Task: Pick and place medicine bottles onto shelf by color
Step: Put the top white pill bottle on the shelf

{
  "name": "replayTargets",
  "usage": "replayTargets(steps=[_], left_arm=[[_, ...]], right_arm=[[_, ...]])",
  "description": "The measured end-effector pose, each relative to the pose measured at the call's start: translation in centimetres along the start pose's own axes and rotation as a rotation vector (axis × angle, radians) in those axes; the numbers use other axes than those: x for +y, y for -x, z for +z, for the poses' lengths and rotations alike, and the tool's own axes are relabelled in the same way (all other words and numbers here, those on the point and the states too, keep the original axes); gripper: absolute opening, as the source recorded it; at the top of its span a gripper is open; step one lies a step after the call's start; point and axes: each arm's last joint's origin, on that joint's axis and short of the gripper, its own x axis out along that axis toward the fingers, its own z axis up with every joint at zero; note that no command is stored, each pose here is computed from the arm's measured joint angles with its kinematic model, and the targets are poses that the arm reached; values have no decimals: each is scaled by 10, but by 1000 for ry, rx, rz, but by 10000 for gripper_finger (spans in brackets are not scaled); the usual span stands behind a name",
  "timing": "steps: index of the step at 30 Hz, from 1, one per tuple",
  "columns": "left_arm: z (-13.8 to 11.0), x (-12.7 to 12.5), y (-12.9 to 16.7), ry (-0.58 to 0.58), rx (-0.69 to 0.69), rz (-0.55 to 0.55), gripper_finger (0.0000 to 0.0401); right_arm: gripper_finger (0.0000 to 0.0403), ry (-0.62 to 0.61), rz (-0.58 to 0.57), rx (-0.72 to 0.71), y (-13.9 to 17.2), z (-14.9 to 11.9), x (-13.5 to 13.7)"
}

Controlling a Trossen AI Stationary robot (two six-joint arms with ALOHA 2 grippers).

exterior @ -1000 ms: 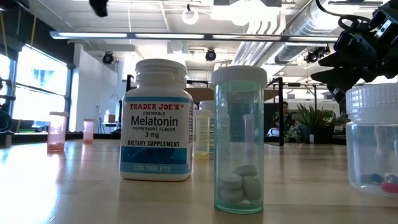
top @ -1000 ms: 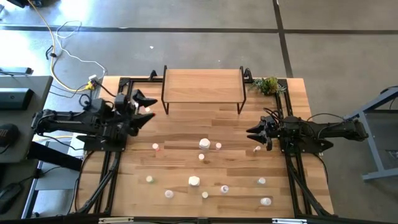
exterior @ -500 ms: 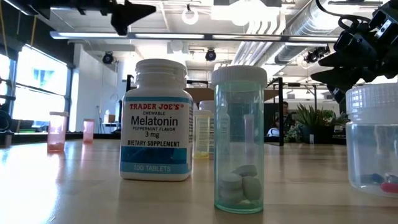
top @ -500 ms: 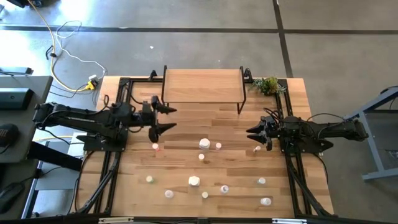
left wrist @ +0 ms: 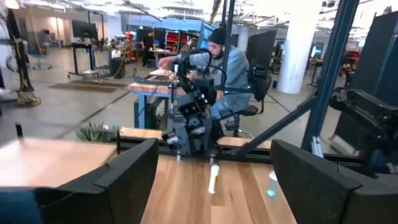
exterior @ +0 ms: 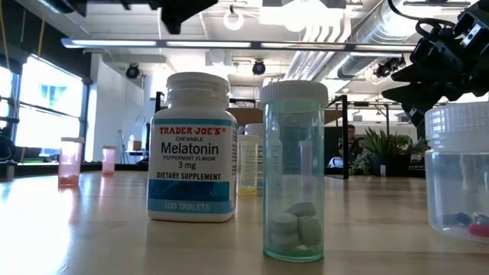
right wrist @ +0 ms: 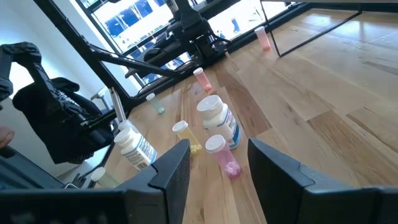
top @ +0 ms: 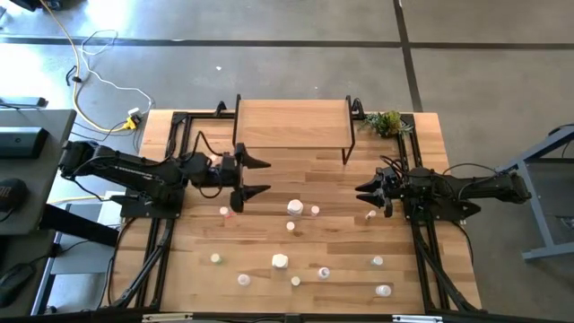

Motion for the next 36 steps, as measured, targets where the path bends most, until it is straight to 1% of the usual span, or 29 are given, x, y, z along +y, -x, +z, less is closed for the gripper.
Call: replayTargets(steps=[4, 9, 16, 21, 29, 36], left_arm=[[8, -2, -19, -50, 32, 1, 298], [1, -4, -39, -38, 88, 2, 298], [-30, -4, -57, -2, 200, 11, 298], [-52, -4, -67, -5, 274, 16, 298], [-85, -4, -77, -13, 384, 6, 298], [-114, -4, -84, -11, 476, -26, 298]], right_arm=[[154, 4, 0, 0, 0, 0, 0], [154, 0, 0, 0, 0, 0, 0], [154, 0, -1, 0, 0, 0, 0], [154, 0, 0, 0, 0, 0, 0], [154, 0, 0, 0, 0, 0, 0], [154, 0, 0, 0, 0, 0, 0]])
